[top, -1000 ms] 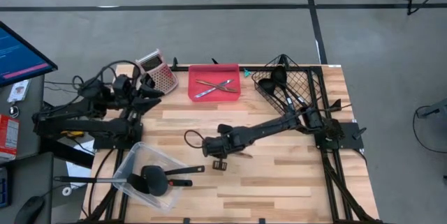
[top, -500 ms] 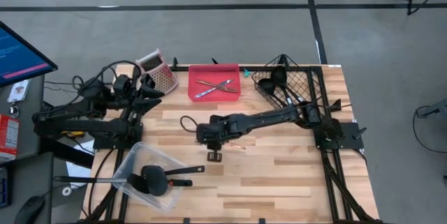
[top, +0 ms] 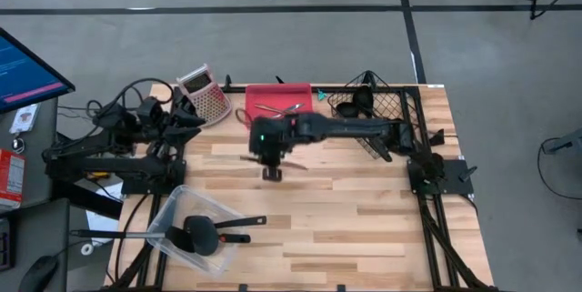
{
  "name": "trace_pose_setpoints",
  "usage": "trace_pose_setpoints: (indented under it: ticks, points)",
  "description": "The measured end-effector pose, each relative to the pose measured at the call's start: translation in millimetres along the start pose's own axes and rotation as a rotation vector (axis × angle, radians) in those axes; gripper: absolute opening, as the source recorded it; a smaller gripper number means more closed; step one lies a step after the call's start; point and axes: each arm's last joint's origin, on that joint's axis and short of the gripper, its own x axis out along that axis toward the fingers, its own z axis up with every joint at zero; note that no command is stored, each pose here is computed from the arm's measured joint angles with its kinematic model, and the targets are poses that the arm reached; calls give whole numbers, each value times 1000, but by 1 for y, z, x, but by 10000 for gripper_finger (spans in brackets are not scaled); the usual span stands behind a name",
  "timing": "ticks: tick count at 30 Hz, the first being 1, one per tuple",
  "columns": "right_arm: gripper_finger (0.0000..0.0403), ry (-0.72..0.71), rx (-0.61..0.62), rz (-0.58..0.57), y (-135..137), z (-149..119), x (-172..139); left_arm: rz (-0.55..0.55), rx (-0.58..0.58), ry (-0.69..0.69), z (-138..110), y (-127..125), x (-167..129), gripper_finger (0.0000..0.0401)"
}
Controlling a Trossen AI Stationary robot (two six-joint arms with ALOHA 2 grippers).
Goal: Pick & Place Kitchen Items
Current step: Put the gold table knife into the pink bin
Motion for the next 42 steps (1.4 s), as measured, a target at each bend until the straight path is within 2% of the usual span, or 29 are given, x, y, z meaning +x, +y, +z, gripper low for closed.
trace_pose_setpoints:
  ticks: [8,17,21,23,30,35,42]
  points:
    - [66,-116,9,-91,-64,16,-36,-1,-9,-4,1,-1,-2,102]
    - [66,-266,96,-246,-152,13,-60,17,-27,47,-4,1,-2,102]
    - [66,-290,128,-290,-181,5,-47,18,-28,49,-4,1,-2,102]
    - [66,-226,161,-283,-192,-7,-32,19,-29,53,-5,1,-2,102]
    - [65,-124,202,-263,-203,-24,9,32,-57,86,-8,2,-2,102]
    - [65,-40,195,-377,-205,-30,6,35,-64,94,-9,3,-2,102]
    - [71,-7,208,-371,-204,-33,7,36,-64,97,-9,3,-2,102]
